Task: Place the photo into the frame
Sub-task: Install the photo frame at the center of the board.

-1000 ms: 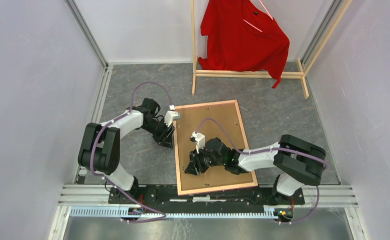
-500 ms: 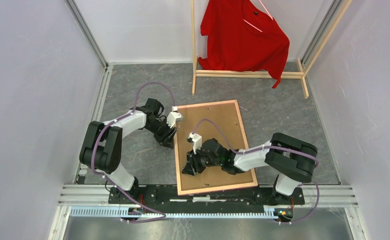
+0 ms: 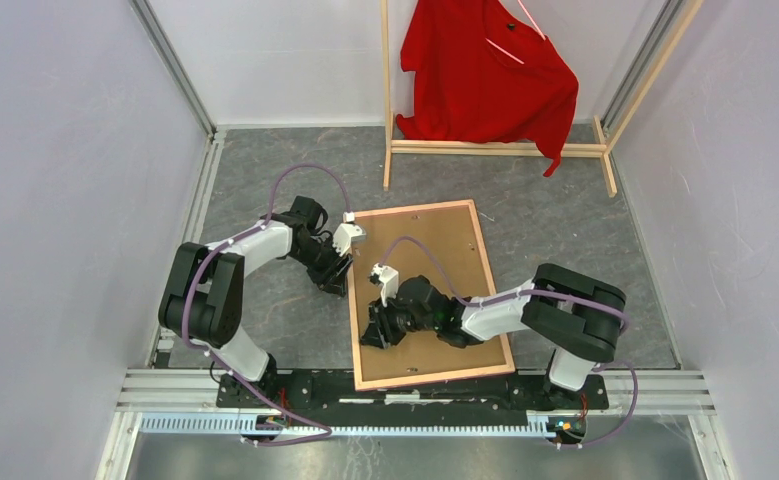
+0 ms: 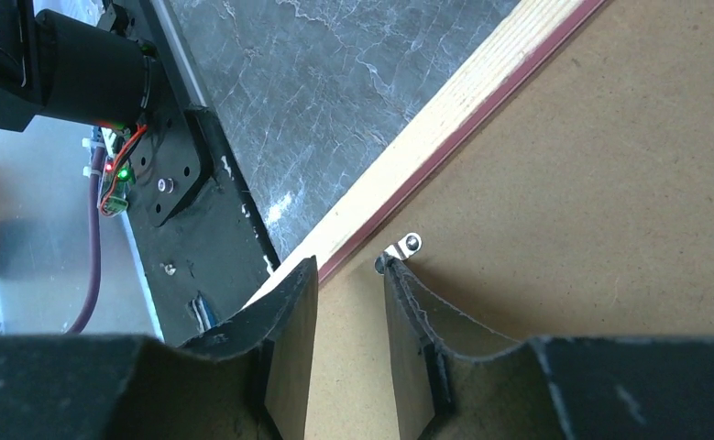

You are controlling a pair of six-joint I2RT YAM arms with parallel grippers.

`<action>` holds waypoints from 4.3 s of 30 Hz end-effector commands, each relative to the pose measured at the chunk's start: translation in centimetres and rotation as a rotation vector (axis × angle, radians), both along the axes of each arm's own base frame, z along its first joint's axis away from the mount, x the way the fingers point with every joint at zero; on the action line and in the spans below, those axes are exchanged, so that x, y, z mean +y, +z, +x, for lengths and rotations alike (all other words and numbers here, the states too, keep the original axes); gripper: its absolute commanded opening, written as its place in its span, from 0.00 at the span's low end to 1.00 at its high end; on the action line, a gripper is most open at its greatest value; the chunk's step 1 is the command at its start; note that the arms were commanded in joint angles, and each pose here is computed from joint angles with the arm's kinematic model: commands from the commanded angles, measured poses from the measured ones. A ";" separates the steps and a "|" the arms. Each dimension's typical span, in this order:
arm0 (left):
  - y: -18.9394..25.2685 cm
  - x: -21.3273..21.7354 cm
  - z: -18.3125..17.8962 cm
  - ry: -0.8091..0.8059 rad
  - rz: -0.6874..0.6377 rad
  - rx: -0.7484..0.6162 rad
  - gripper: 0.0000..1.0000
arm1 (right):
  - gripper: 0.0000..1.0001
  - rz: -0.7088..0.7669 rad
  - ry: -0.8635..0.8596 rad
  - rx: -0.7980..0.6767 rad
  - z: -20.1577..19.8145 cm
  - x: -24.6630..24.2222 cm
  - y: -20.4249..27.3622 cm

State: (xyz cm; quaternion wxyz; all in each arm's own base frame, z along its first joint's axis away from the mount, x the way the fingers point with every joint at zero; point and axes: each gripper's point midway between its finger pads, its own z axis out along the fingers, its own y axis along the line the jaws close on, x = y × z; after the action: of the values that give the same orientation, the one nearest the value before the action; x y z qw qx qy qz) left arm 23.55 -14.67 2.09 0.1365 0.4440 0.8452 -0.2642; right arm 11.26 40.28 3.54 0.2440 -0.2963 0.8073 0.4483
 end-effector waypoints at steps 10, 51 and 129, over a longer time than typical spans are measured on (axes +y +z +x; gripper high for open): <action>-0.2 -0.1 0.8 -0.015 0.007 -0.029 0.50 | 0.37 0.021 0.010 -0.029 0.7 1.9 0.7; 0.0 -0.1 0.9 -0.013 0.011 -0.036 0.48 | 0.22 0.098 -0.072 -0.133 0.9 -1.2 3.1; 1.0 -1.1 1.0 -0.031 -0.005 0.002 0.47 | 0.48 -0.204 0.020 -1.053 0.7 0.7 1.7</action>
State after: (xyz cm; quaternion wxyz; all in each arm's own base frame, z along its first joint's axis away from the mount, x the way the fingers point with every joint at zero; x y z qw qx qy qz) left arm 23.91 -15.34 2.51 0.1183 0.4477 0.8441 -0.2701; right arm 11.74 39.94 4.00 0.5626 -0.5255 0.6181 0.1589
